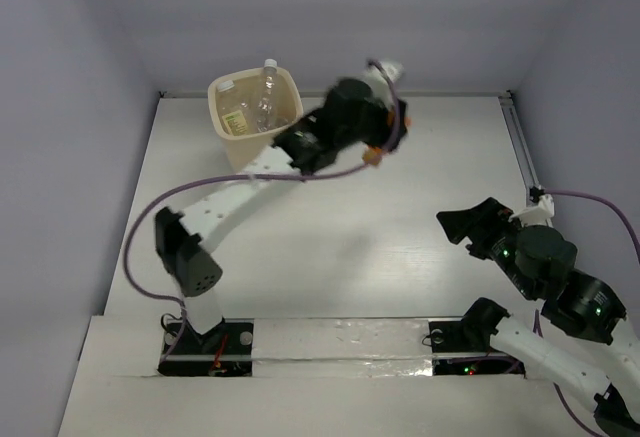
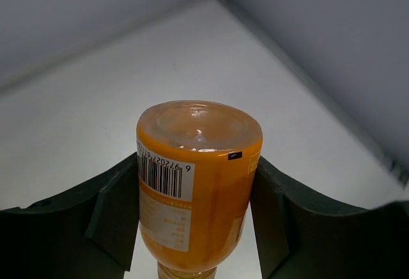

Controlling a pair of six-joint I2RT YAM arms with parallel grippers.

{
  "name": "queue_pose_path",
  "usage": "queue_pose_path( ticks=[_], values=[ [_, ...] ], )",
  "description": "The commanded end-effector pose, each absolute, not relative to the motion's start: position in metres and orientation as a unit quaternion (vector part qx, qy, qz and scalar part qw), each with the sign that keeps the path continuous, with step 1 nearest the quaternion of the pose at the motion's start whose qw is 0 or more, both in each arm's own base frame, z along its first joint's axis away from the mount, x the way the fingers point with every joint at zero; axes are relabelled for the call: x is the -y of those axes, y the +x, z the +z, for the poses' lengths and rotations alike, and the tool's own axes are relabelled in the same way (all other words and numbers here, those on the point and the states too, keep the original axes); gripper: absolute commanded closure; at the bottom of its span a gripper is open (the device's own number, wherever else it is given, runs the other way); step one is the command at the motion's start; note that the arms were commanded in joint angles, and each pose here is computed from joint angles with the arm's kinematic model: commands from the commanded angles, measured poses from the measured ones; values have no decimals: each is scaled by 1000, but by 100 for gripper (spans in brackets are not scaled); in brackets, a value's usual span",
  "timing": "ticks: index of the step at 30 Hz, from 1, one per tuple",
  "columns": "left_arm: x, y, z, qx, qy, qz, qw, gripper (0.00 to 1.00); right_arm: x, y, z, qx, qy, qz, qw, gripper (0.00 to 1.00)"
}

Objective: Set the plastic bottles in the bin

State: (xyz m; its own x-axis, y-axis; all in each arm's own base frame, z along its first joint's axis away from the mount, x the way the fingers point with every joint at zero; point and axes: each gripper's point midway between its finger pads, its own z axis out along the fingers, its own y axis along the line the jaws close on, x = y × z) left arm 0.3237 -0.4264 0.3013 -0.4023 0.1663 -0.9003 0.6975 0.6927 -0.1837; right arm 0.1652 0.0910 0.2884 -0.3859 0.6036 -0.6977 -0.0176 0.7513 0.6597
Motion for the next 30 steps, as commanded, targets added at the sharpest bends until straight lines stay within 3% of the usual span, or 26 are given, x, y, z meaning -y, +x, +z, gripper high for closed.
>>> queue_pose_path(
  ticks=[1, 9, 14, 19, 21, 26, 28, 30],
  values=[
    [330, 364, 456, -716, 140, -302, 613, 60, -108, 175, 304, -765, 163, 319, 535, 16],
    [196, 434, 473, -710, 14, -224, 668, 60, -125, 187, 305, -772, 141, 316, 533, 16],
    [160, 476, 400, -753, -7, -204, 626, 60, -128, 188, 298, -778, 140, 316, 525, 16],
    [157, 476, 343, -763, -5, -191, 617, 56, -124, 185, 293, -779, 146, 314, 522, 16],
    [146, 474, 346, -751, -19, -173, 636, 37, -123, 183, 293, -778, 146, 316, 523, 16],
    [138, 464, 359, -731, -29, -171, 659, 10, -125, 182, 291, -778, 146, 321, 519, 17],
    [137, 460, 365, -726, -32, -175, 665, 1, -127, 183, 290, -779, 146, 322, 518, 16],
    [138, 451, 380, -714, -32, -189, 674, 1, -128, 184, 291, -780, 145, 322, 517, 16]
  ],
)
